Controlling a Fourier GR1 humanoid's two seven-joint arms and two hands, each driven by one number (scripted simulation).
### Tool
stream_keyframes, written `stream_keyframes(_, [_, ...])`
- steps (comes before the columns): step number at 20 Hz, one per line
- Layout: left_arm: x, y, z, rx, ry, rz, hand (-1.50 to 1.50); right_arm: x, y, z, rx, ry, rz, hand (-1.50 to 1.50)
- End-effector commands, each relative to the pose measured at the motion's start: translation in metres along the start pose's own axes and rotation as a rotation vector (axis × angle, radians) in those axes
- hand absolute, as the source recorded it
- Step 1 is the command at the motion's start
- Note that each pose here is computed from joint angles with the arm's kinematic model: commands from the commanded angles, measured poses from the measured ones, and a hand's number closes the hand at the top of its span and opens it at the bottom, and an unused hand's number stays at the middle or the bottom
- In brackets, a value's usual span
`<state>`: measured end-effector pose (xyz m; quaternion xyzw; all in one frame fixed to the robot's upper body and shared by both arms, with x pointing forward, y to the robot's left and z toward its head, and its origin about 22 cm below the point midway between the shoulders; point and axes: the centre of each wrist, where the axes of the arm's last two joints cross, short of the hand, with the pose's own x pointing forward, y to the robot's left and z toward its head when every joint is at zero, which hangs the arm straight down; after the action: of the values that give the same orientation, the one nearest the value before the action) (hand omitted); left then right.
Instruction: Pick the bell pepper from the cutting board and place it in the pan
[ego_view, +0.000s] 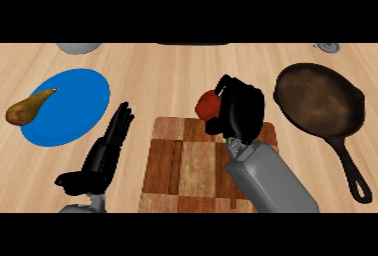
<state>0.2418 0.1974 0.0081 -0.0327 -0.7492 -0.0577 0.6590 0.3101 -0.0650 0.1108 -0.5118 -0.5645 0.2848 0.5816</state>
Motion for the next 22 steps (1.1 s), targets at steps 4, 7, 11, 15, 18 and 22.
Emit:
stream_keyframes(4, [-0.001,0.023,0.007,-0.003,0.005,-0.011,0.0,-0.011,-0.021,-0.018,-0.172,0.148,-0.156,1.5])
stream_keyframes(7, [0.0,0.016,0.014,0.004,-0.014,-0.011,0.0,-0.015,-0.023,-0.025,-0.187,0.204,-0.222,1.5])
stream_keyframes(11, [-0.004,-0.002,0.003,0.015,-0.003,-0.002,0.0,-0.051,-0.03,-0.052,-0.257,0.254,-0.279,1.5])
stream_keyframes(15, [0.009,0.006,-0.001,-0.011,-0.003,-0.016,0.0,-0.114,-0.001,-0.066,-0.34,0.271,-0.209,1.5])
stream_keyframes(18, [0.0,-0.01,-0.011,0.017,0.013,-0.003,0.0,-0.145,-0.015,-0.08,-0.403,0.255,-0.104,1.5])
stream_keyframes(22, [0.001,0.009,-0.006,0.001,-0.018,-0.013,0.0,-0.199,-0.017,-0.108,-0.507,0.293,-0.04,1.5])
